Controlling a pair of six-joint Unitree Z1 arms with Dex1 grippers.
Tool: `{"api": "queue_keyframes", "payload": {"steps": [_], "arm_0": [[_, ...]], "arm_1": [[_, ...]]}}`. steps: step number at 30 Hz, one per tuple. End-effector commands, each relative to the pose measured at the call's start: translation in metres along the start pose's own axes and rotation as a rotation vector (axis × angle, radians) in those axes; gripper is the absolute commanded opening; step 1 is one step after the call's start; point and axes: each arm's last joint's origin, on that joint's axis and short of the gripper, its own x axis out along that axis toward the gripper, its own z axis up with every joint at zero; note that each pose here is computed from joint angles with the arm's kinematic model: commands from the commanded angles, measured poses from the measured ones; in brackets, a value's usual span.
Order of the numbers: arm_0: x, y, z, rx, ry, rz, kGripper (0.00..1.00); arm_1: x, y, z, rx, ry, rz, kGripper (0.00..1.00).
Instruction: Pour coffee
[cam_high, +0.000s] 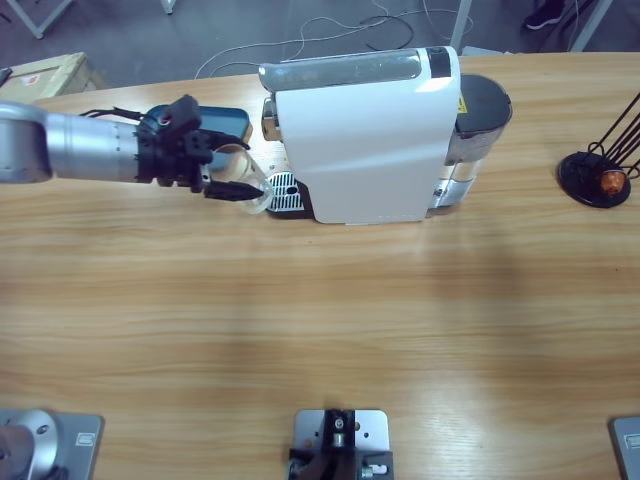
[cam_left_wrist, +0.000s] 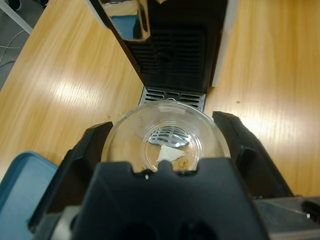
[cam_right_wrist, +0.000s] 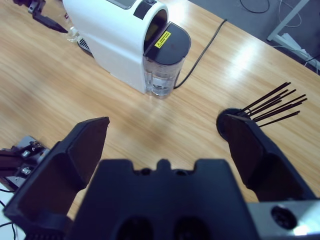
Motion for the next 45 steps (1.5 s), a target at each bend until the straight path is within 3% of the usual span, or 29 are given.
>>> {"api": "queue_keyframes", "payload": {"steps": [1,14,15,16,17,22,27,35,42,43,44,45], "arm_0": [[0.041,0.003,0.003,0.033,0.001,-0.069,0.0],[0.063,0.006,0.012,0.057,0.002,-0.087,0.0],[0.063,0.005,0.011,0.052,0.012,-0.081,0.279],[0.063,0.004,0.01,0.048,0.017,-0.082,0.623],[0.063,0.002,0.008,0.046,0.018,-0.084,0.771],[0.06,-0.001,0.008,0.041,-0.006,-0.11,0.952],[0.05,0.001,0.007,0.029,-0.02,-0.1,0.977],[-0.016,0.002,0.006,0.004,-0.063,0.006,0.977],[-0.065,-0.037,0.007,-0.045,-0.076,0.054,0.974],[-0.073,-0.046,0.008,-0.09,-0.078,0.062,0.966],[-0.078,-0.054,0.008,-0.143,-0.069,0.078,0.964],[-0.081,-0.062,0.011,-0.216,-0.053,0.094,0.966]], "arm_1": [[0.016,0.009,0.001,-0.028,0.048,-0.016,1.0],[0.021,0.012,0.002,-0.022,0.053,-0.017,1.0],[0.022,0.012,0.002,-0.021,0.053,-0.017,1.0],[0.022,0.013,0.002,-0.021,0.051,-0.017,1.0],[0.023,0.013,0.003,-0.021,0.052,-0.017,1.0],[0.024,0.014,0.003,-0.021,0.055,-0.016,1.0],[0.024,0.014,0.003,-0.021,0.056,-0.016,1.0],[0.027,0.017,0.007,-0.013,0.043,-0.013,1.0],[0.053,0.027,0.037,0.034,0.05,-0.089,0.997],[0.061,0.026,0.05,0.06,0.052,-0.114,0.947],[0.069,0.023,0.065,0.088,0.055,-0.122,0.773],[0.076,0.02,0.081,0.108,0.061,-0.098,0.459]]}}
